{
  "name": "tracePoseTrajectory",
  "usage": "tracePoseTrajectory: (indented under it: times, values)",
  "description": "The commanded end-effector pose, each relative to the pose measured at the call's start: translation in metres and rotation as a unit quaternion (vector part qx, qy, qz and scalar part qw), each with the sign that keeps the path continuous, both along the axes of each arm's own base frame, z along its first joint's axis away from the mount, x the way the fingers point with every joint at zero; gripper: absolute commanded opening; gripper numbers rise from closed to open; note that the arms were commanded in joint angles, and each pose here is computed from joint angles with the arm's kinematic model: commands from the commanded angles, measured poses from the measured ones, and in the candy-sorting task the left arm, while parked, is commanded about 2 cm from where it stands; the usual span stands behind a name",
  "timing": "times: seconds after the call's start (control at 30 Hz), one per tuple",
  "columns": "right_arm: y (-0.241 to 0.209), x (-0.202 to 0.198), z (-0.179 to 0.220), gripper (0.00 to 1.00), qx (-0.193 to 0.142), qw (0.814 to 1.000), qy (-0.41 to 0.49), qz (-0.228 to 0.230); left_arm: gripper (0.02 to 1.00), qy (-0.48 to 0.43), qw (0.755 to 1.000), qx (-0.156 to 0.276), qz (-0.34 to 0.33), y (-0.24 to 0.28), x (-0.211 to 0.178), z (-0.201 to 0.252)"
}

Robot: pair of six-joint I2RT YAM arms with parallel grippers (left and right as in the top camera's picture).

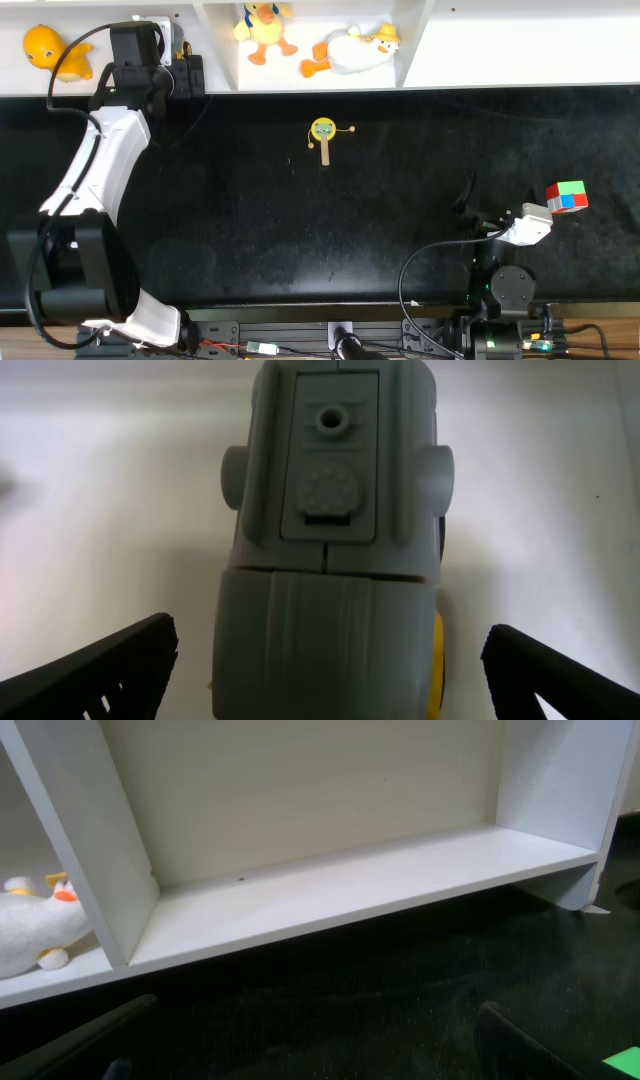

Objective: Store Toys

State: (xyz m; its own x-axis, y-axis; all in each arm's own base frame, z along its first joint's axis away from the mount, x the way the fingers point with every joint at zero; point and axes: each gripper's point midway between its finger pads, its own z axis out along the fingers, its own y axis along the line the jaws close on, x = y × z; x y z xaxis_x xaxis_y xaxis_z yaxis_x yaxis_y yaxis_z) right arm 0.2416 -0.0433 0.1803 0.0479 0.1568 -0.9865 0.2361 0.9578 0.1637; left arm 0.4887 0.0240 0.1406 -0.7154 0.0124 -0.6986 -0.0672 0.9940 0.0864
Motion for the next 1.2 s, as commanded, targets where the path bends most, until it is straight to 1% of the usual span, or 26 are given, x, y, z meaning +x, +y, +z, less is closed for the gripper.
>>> tracePoseTrajectory:
  times: [0.03, 0.1, 0.17, 0.23, 0.27, 0.3, 0.33, 0.37, 0.4, 0.43, 0.47, 0.63, 0.67, 0.73, 0.77, 0.8, 0.87, 0.9, 1.03, 1.07, 1.2]
  values:
    - [-0.001, 0.000, -0.003, 0.996, -0.002, 1.000, -0.001, -0.002, 0.996, -0.018, 1.000, 0.000, -0.007, -0.003, -0.009, 0.019]
    - [-0.001, 0.000, -0.003, 0.993, -0.002, 1.000, -0.001, -0.002, 0.998, -0.023, 1.000, 0.000, -0.007, -0.003, -0.022, 0.019]
    - [-0.001, 0.000, -0.003, 0.996, -0.002, 1.000, -0.001, -0.002, 0.998, -0.036, 0.999, 0.003, -0.002, 0.000, -0.068, 0.011]
    - [-0.001, 0.000, -0.003, 0.996, -0.002, 1.000, -0.001, -0.002, 0.998, -0.032, 0.999, 0.014, 0.015, 0.009, -0.100, 0.004]
    - [-0.001, 0.000, -0.003, 0.996, -0.002, 1.000, -0.001, -0.002, 0.998, -0.030, 0.999, 0.014, 0.018, 0.010, -0.117, 0.000]
    - [-0.001, 0.000, -0.003, 0.996, -0.002, 1.000, -0.001, -0.002, 1.000, -0.032, 0.999, 0.004, 0.029, 0.012, -0.134, -0.004]
    - [-0.001, 0.000, -0.003, 0.993, -0.002, 1.000, -0.001, -0.002, 0.950, -0.043, 0.997, -0.018, 0.063, 0.015, -0.146, -0.006]
    - [-0.001, 0.000, -0.003, 0.996, -0.002, 1.000, -0.001, -0.002, 0.752, -0.068, 0.988, -0.057, 0.127, 0.023, -0.159, -0.007]
    - [-0.001, 0.000, -0.003, 0.993, -0.002, 1.000, -0.001, -0.002, 0.998, -0.096, 0.975, -0.103, 0.173, 0.026, -0.170, -0.007]
    - [-0.001, 0.000, -0.003, 0.998, -0.002, 1.000, -0.001, -0.002, 0.998, -0.134, 0.957, -0.153, 0.207, 0.025, -0.185, -0.005]
    - [-0.001, 0.000, -0.003, 0.996, -0.002, 1.000, -0.001, -0.002, 0.998, -0.178, 0.944, -0.179, 0.215, 0.025, -0.195, 0.000]
    - [-0.001, 0.000, -0.003, 0.996, -0.001, 1.000, -0.001, -0.002, 0.998, -0.314, 0.910, -0.206, 0.178, 0.021, -0.207, 0.036]
    - [-0.001, 0.000, -0.003, 0.996, -0.002, 1.000, -0.001, -0.002, 0.998, -0.350, 0.906, -0.189, 0.143, 0.015, -0.212, 0.047]
    - [-0.001, 0.000, -0.003, 0.996, -0.002, 1.000, -0.001, -0.002, 0.998, -0.377, 0.912, -0.140, 0.079, 0.003, -0.216, 0.057]
    - [-0.001, 0.000, -0.003, 0.996, -0.002, 1.000, -0.001, -0.002, 0.996, -0.390, 0.916, -0.090, 0.023, -0.010, -0.221, 0.060]
    - [-0.001, 0.000, -0.003, 0.996, -0.002, 1.000, -0.001, -0.002, 0.998, -0.389, 0.918, -0.074, 0.006, -0.015, -0.224, 0.058]
    - [-0.001, 0.000, -0.003, 0.996, -0.002, 1.000, -0.001, -0.002, 0.998, -0.379, 0.923, -0.061, -0.014, -0.023, -0.228, 0.048]
    - [-0.001, 0.000, -0.003, 0.993, -0.002, 1.000, -0.001, -0.002, 0.998, -0.355, 0.933, -0.059, -0.022, -0.026, -0.234, 0.031]
    - [-0.001, 0.000, -0.003, 0.993, -0.002, 1.000, -0.001, -0.002, 0.998, -0.330, 0.942, -0.059, -0.025, -0.027, -0.241, 0.004]
    - [-0.001, 0.000, -0.003, 0.996, -0.002, 1.000, -0.001, -0.002, 0.998, -0.338, 0.939, -0.048, -0.041, -0.030, -0.242, 0.009]
    - [-0.001, 0.000, -0.003, 0.996, -0.002, 1.000, -0.001, -0.002, 0.998, -0.349, 0.935, 0.006, -0.064, -0.030, -0.243, 0.016]
